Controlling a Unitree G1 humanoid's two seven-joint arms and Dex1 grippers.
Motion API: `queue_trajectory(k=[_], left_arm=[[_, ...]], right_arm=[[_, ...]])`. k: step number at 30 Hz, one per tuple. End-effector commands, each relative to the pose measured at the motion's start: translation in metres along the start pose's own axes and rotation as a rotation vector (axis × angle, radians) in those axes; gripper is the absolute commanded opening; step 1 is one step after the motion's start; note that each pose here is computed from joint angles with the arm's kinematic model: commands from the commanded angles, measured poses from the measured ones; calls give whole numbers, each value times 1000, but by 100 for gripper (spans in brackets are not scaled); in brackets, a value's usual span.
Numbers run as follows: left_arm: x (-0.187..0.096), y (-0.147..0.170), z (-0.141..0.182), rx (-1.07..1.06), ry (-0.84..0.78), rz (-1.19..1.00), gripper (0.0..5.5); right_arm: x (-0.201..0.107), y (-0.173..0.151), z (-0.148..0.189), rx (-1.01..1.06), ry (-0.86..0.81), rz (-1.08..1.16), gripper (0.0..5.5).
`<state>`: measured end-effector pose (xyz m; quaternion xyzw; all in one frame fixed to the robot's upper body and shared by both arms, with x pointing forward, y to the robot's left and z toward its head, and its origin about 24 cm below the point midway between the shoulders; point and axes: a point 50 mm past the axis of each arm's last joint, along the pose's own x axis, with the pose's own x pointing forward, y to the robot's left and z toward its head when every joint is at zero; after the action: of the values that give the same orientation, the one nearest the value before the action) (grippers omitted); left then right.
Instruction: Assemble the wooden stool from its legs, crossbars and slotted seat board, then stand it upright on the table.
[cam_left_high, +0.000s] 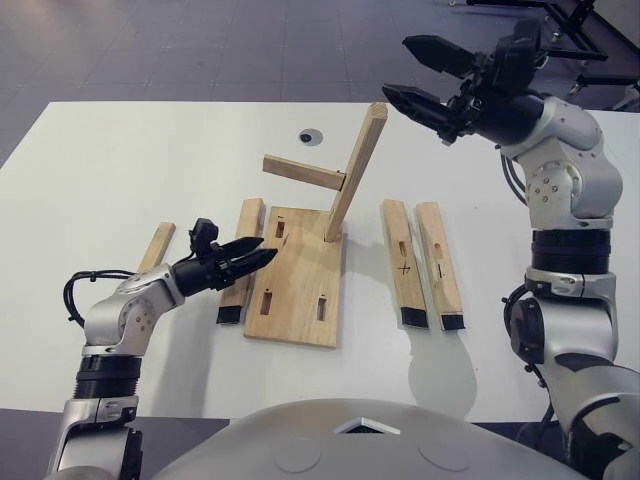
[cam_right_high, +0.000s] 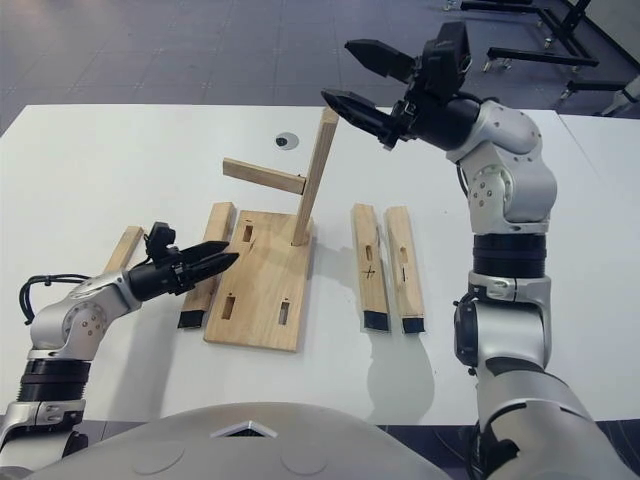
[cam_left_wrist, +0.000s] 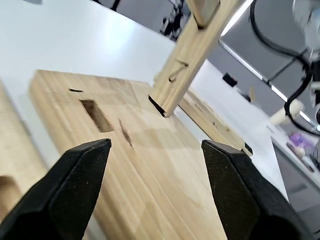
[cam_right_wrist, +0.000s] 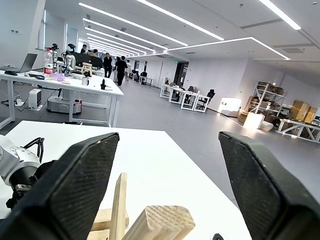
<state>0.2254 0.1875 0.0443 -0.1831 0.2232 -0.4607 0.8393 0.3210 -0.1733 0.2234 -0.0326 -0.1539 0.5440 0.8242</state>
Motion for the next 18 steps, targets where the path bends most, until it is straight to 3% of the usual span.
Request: queue_trajectory(k=[1, 7, 18], left_arm=[[7, -2, 17, 126, 69, -6, 332], [11, -2, 8, 278, 242, 24, 332], [11, 3, -14, 291, 385, 35, 332]], right_arm=[[5, 0, 1, -11, 12, 18, 366], [4, 4, -3, -1, 26, 22, 366], [8, 7, -9, -24, 77, 27, 366]])
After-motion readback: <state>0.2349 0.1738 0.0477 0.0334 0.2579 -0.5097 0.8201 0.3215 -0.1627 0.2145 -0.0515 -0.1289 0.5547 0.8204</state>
